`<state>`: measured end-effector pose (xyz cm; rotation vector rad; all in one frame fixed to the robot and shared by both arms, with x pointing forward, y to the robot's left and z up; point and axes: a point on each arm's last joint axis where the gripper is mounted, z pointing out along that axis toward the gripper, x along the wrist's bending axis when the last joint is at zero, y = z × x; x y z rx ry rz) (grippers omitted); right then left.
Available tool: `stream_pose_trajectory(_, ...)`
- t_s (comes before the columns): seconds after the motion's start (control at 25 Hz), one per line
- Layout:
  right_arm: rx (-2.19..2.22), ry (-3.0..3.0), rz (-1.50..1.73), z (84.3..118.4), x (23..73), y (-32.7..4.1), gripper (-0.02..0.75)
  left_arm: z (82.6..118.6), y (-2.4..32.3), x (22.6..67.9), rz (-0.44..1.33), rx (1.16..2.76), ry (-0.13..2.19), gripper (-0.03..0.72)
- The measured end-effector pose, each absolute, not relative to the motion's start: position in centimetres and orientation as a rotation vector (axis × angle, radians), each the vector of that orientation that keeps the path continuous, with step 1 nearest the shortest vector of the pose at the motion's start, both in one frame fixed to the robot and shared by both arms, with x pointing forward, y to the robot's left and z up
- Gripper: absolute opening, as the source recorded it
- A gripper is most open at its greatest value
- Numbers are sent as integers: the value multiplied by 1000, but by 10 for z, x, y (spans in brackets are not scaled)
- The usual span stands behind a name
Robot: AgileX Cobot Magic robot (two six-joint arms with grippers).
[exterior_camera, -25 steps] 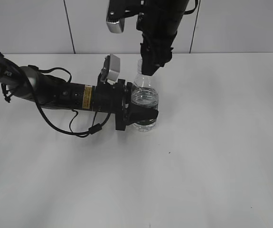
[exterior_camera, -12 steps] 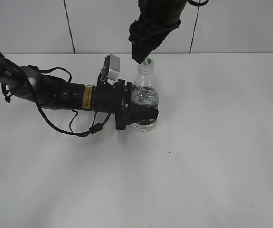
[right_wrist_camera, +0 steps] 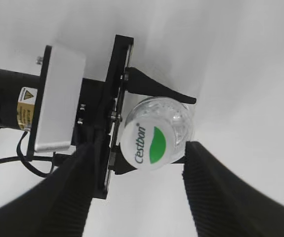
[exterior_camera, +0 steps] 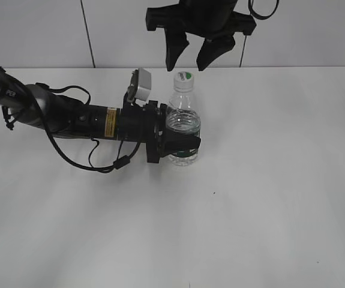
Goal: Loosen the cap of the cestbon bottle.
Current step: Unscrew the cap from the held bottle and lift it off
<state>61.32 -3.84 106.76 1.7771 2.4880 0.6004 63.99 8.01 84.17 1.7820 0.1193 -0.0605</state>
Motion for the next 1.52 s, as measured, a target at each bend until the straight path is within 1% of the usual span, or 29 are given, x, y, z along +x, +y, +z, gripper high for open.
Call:
stream_pose_trajectory(0.24, 1890, 2421, 603, 1068, 613, -39, 438, 842, 80, 640, -60, 1781, 120, 407)
stream_pose_trajectory(0.72, 1901, 2413, 600, 1067, 614, -39, 437, 842, 80, 640, -58, 1776, 128, 407)
stream_pose_trajectory(0.96, 1919, 2429, 552, 1051, 618, -35, 438, 841, 80, 640, -59, 1776, 129, 407)
stream_pose_trajectory(1.52, 1906, 2422, 507, 1041, 622, -36, 435, 841, 80, 640, -59, 1776, 130, 407)
